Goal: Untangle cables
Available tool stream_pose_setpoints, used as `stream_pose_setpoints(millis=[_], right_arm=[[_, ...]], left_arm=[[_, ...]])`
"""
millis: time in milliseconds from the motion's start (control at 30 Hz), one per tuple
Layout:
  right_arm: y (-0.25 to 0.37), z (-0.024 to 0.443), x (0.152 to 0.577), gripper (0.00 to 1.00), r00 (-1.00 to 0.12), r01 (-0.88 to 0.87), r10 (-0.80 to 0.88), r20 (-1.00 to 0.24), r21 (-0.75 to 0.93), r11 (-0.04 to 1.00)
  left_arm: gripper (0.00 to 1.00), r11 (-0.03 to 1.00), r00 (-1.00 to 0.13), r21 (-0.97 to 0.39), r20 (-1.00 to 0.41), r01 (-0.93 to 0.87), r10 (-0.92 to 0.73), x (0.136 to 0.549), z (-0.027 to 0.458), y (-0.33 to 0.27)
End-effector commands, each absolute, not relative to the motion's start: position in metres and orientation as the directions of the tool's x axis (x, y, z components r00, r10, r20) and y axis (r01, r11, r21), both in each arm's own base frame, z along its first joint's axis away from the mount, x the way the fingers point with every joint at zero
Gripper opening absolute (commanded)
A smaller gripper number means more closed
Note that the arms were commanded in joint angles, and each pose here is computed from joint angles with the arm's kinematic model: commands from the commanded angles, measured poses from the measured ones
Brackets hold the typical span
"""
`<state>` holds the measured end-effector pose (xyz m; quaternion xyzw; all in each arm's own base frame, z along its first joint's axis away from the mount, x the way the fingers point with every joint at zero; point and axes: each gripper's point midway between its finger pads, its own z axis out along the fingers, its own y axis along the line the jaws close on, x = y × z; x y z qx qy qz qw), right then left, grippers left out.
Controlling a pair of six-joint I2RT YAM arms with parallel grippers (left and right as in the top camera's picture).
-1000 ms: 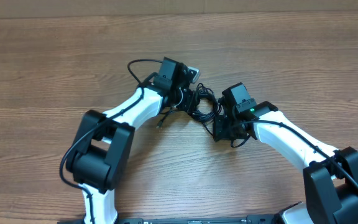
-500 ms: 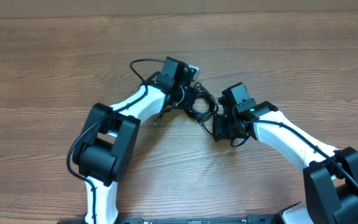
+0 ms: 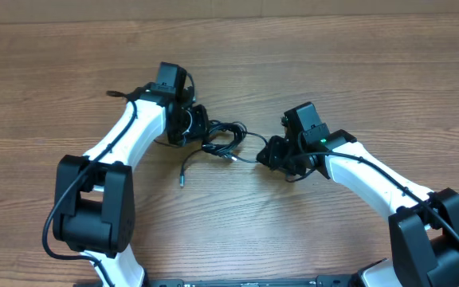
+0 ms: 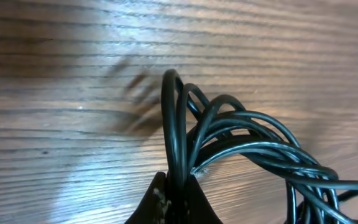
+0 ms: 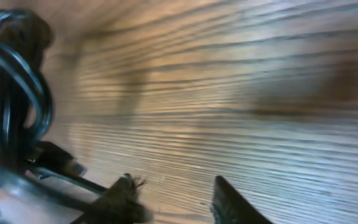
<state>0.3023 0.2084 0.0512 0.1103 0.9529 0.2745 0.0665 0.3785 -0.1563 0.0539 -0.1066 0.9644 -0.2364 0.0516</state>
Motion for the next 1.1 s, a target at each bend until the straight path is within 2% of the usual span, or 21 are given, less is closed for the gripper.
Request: stream_pose_setpoints(millis=[0,133,267,300,367,400,533,700,867,1067], right_arm=[[0.222,0.057,0.3,0.4,-0.957,0.236,0.289,0.007,0.596,0.768],[0.216,0.055,0.306,0.42,-0.898,0.393,0.435,0.068,0.571,0.721],[0.197,0.047,0.319,0.42,-0.849,0.452,0.529,-0.01,0.507,0.734],[0.19,0.046,0.323,0.36,-0.837,0.458,0.546,-0.046,0.488,0.743],[0.179,0.043,0.33,0.09,-0.803,0.491,0.589,-0.094,0.456,0.742],[0.175,0.043,0.331,0.04,-0.796,0.494,0.595,-0.111,0.447,0.745],[0.154,0.036,0.328,0.04,-0.776,0.527,0.609,-0.166,0.359,0.77],[0.136,0.03,0.32,0.04,-0.834,0.463,0.521,-0.183,0.283,0.84],[0.088,0.021,0.299,0.04,-0.857,0.472,0.477,-0.193,0.074,0.878],[0.03,0.022,0.282,0.04,-0.889,0.439,0.403,-0.216,-0.163,0.883]], left_arm=[[0.04,0.771,-0.968,-0.592,0.064,-0.233,-0.243,0.367,0.059,-0.185],[0.04,0.729,-0.963,-0.636,0.095,-0.254,-0.253,0.367,0.06,-0.2],[0.04,0.667,-0.969,-0.705,0.138,-0.242,-0.207,0.361,0.072,-0.215],[0.04,0.651,-0.97,-0.72,0.148,-0.241,-0.195,0.359,0.075,-0.218],[0.04,0.627,-0.971,-0.741,0.164,-0.239,-0.176,0.357,0.08,-0.222],[0.04,0.625,-0.971,-0.743,0.166,-0.24,-0.175,0.356,0.08,-0.223],[0.04,0.66,-0.98,-0.727,0.106,-0.192,-0.168,0.362,0.075,-0.217],[0.04,0.665,-0.991,-0.74,0.026,-0.105,-0.128,0.369,0.077,-0.213],[0.04,0.668,-0.993,-0.742,-0.026,-0.056,-0.112,0.376,0.077,-0.202],[0.04,0.665,-0.988,-0.742,-0.017,-0.089,-0.152,0.382,0.077,-0.183]])
